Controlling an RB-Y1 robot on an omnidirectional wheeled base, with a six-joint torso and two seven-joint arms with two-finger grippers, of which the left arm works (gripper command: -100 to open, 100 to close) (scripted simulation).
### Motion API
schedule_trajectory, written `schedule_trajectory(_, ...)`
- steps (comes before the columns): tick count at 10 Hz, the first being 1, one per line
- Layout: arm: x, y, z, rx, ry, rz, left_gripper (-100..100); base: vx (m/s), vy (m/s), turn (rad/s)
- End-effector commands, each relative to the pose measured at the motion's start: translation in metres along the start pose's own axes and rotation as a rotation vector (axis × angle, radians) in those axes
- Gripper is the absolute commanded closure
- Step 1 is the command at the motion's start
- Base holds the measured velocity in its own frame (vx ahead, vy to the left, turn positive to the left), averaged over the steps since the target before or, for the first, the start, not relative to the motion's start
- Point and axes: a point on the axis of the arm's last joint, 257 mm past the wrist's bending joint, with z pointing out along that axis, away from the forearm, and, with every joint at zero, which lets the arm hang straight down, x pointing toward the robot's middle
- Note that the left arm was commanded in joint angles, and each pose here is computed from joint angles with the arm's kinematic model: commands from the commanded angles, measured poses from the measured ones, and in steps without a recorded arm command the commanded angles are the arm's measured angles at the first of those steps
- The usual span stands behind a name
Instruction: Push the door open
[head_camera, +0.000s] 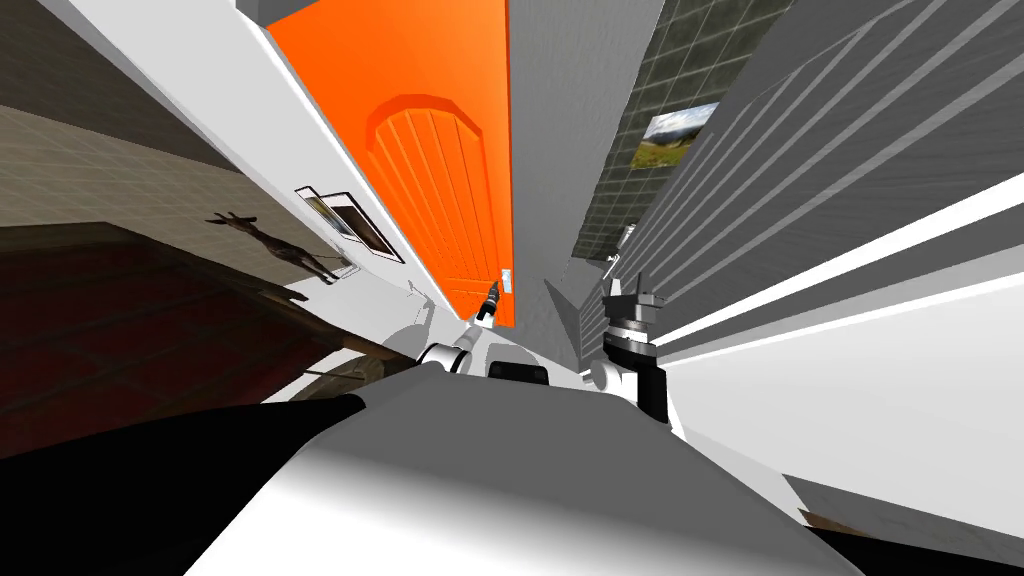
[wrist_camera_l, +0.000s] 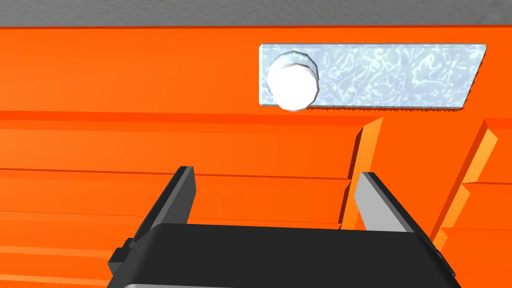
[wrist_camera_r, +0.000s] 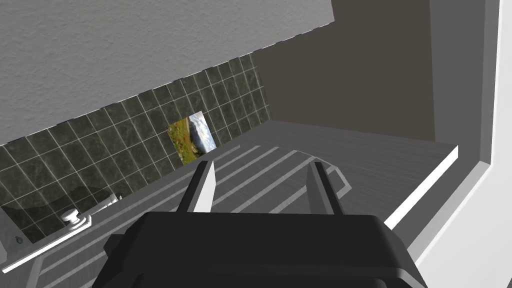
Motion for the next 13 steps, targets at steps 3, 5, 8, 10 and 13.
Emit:
schedule_trajectory(3,-0.0095,-0.0019,-0.0008,0.007,-0.011,0.01,-100,0.167,-0.029,-0.017)
schedule_trajectory(5,-0.012,-0.0018,-0.0018,0.011,-0.015,0.011,-100,0.206,-0.018,-0.022)
schedule_trajectory(8,-0.0094,-0.001,-0.0036,0.015,-0.018,0.002,-100,0.208,-0.033,-0.025)
schedule_trajectory(10,-0.0103,-0.0011,-0.0033,0.014,-0.018,0.004,100,0.037,-0.007,0.002)
schedule_trajectory(13,-0.0103,-0.0011,-0.0033,0.014,-0.018,0.004,100,-0.024,0.005,-0.003)
